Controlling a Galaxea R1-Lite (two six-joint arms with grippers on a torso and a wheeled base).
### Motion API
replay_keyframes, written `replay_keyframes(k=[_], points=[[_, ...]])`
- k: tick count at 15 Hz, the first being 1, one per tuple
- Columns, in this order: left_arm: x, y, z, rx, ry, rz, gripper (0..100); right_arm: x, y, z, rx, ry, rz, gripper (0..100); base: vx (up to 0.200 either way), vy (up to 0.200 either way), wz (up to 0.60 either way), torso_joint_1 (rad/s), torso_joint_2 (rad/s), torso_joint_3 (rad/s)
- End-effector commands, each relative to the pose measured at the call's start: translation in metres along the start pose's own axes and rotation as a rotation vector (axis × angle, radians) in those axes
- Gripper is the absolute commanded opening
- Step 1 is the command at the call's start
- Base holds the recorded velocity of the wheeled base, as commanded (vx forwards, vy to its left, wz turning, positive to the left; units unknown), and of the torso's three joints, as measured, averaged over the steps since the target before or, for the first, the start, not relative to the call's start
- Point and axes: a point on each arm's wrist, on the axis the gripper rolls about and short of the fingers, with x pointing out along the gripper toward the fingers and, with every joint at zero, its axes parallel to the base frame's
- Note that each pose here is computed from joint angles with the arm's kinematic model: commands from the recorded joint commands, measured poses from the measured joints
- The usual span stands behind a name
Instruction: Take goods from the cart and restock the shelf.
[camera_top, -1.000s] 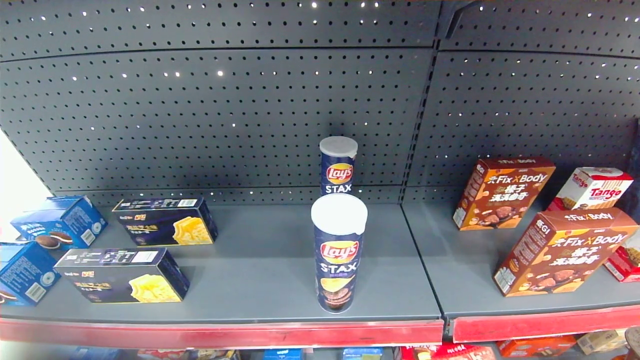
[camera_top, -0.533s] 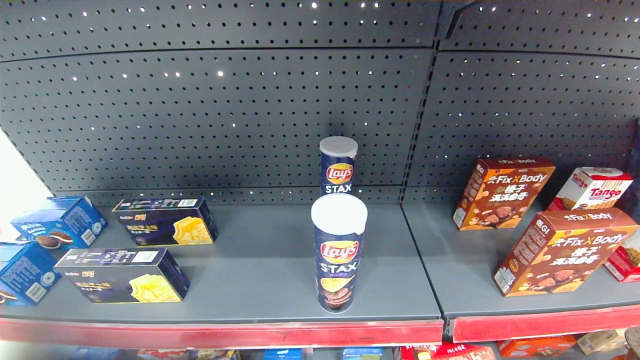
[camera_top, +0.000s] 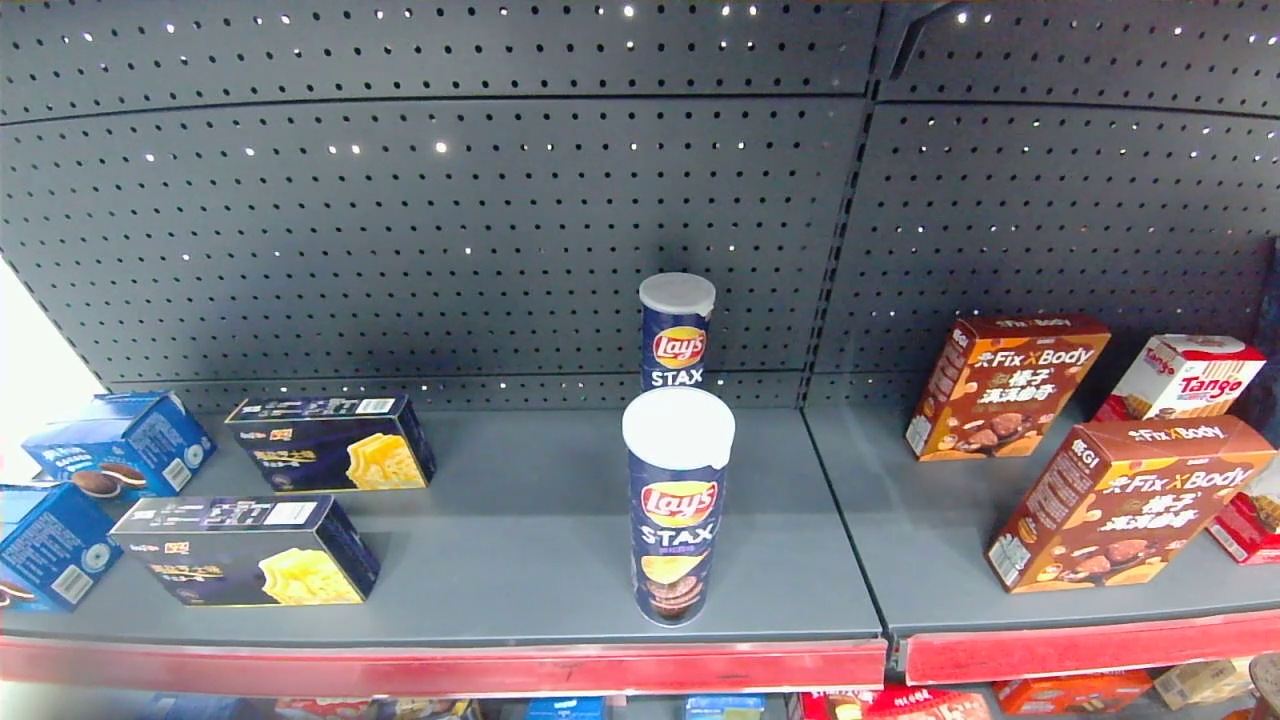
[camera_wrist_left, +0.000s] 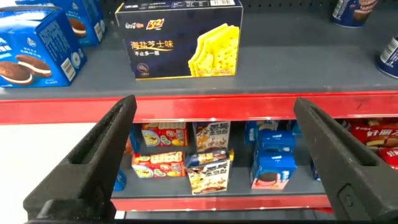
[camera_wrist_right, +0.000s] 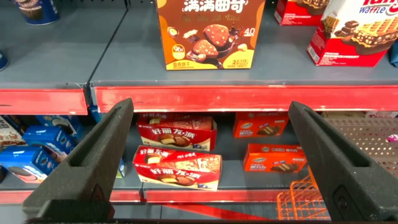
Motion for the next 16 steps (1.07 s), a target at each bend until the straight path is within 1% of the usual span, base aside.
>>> replay_keyframes(k=[1, 5, 7, 8, 9, 16], points=[[0.0000, 0.0000, 0.0001, 0.001, -0.001, -0.001, 100, 0.0001, 0.0000, 0.0000, -0.001, 0.001, 0.001, 100, 0.000, 0.000, 0.00, 0.000, 0.00, 0.000], [0.0000, -0.0001, -0.0001, 0.012, 0.000, -0.004, 100, 0.0001, 0.0000, 0.0000, 0.000, 0.001, 0.000, 100, 0.000, 0.000, 0.00, 0.000, 0.00, 0.000], [0.0000, -0.0001, -0.0001, 0.010, 0.000, -0.004, 100, 0.0001, 0.0000, 0.0000, 0.000, 0.001, 0.000, 100, -0.200, 0.000, 0.00, 0.002, 0.00, 0.002], [0.0000, 0.0000, -0.0001, 0.001, 0.000, -0.001, 100, 0.0001, 0.0000, 0.0000, 0.000, 0.001, 0.000, 100, 0.000, 0.000, 0.00, 0.000, 0.00, 0.000], [0.0000, 0.0000, -0.0001, 0.000, 0.000, -0.001, 100, 0.0001, 0.0000, 0.0000, 0.000, 0.001, 0.000, 100, 0.000, 0.000, 0.00, 0.000, 0.00, 0.000], [0.0000, 0.0000, 0.0001, 0.000, -0.001, -0.001, 100, 0.0001, 0.0000, 0.0000, 0.000, 0.001, 0.000, 100, 0.000, 0.000, 0.00, 0.000, 0.00, 0.000]])
